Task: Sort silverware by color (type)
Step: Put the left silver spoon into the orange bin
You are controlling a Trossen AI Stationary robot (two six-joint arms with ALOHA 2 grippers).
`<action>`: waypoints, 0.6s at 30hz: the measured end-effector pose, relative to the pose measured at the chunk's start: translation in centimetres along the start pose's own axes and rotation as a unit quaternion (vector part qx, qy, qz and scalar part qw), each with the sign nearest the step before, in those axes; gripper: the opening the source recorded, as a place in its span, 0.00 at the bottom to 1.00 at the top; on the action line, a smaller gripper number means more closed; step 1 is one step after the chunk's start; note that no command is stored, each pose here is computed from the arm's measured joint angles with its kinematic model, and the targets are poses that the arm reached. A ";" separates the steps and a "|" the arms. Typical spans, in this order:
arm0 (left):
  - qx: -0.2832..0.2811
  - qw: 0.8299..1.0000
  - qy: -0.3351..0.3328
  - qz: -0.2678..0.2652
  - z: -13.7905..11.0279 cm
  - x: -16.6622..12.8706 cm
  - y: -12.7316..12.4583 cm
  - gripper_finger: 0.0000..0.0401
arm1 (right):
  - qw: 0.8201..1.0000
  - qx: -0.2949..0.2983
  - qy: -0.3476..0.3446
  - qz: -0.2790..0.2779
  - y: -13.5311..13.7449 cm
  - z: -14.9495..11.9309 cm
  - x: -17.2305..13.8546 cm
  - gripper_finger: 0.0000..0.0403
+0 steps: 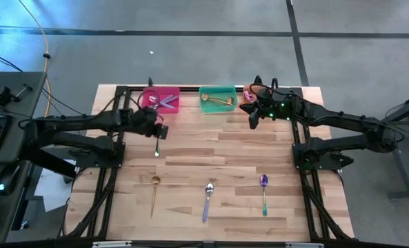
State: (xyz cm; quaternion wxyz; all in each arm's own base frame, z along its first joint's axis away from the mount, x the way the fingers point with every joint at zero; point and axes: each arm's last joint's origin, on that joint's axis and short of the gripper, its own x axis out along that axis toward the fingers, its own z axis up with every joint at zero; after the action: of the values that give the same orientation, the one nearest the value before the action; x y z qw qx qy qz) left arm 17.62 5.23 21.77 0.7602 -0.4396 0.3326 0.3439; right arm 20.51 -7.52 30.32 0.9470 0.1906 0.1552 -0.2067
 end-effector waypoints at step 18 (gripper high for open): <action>-0.131 0.991 0.033 0.020 -4.3 4.1 3.8 0.37 | 1.000 -0.002 0.007 0.008 -0.1 -0.6 3.7 0.00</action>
State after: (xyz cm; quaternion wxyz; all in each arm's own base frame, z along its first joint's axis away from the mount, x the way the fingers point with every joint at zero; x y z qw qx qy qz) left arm 15.89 3.78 15.11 0.6778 -0.5393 0.3184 0.3850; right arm 23.54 -8.56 28.44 0.9479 0.1912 0.1612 -0.1974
